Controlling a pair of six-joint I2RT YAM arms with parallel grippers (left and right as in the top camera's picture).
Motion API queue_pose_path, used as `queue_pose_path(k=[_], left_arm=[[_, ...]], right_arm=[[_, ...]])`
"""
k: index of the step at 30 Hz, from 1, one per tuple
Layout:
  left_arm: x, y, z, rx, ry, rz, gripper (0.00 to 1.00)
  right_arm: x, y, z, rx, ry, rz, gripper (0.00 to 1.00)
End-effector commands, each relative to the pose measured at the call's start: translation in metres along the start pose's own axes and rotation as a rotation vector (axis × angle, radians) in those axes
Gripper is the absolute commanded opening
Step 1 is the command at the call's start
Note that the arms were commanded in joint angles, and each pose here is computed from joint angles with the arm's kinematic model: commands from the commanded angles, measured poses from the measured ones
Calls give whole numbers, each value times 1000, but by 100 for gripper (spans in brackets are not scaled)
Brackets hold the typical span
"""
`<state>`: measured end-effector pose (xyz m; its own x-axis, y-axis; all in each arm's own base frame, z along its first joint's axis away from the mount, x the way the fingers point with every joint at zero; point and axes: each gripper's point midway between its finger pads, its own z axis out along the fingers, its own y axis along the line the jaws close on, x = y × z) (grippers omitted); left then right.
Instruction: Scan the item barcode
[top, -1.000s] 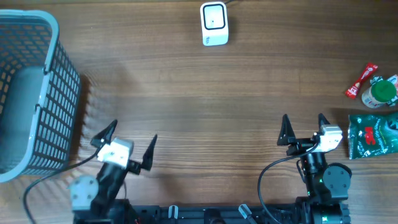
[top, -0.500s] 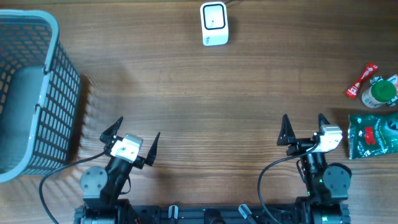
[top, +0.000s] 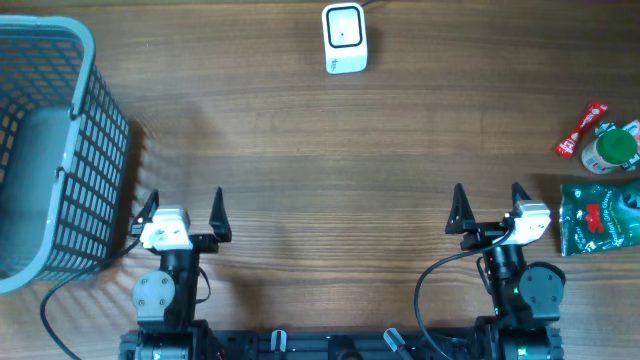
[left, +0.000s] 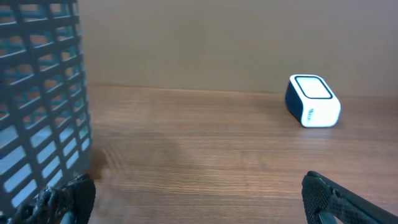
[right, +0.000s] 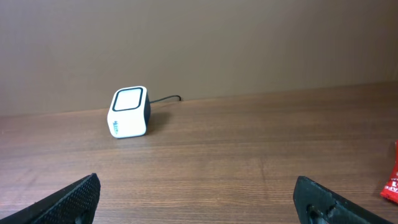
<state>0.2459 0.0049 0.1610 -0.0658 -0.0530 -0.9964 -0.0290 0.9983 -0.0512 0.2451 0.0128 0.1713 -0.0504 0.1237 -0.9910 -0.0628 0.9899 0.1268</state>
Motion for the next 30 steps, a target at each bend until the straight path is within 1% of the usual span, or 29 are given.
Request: queue_pose_path(k=[1, 28, 29, 30], left_arm=[[3, 9, 0, -48, -1, -21, 100], [3, 9, 0, -44, -1, -22, 100], [3, 9, 0, -44, -1, -22, 100], [3, 9, 0, -44, -1, -22, 100]], right_arm=[[-3, -2, -1, 13, -15, -20, 100], [-4, -3, -1, 20, -17, -22, 100], [-4, -3, -1, 20, -16, -41, 100], [-3, -1, -1, 6, -14, -125, 100]])
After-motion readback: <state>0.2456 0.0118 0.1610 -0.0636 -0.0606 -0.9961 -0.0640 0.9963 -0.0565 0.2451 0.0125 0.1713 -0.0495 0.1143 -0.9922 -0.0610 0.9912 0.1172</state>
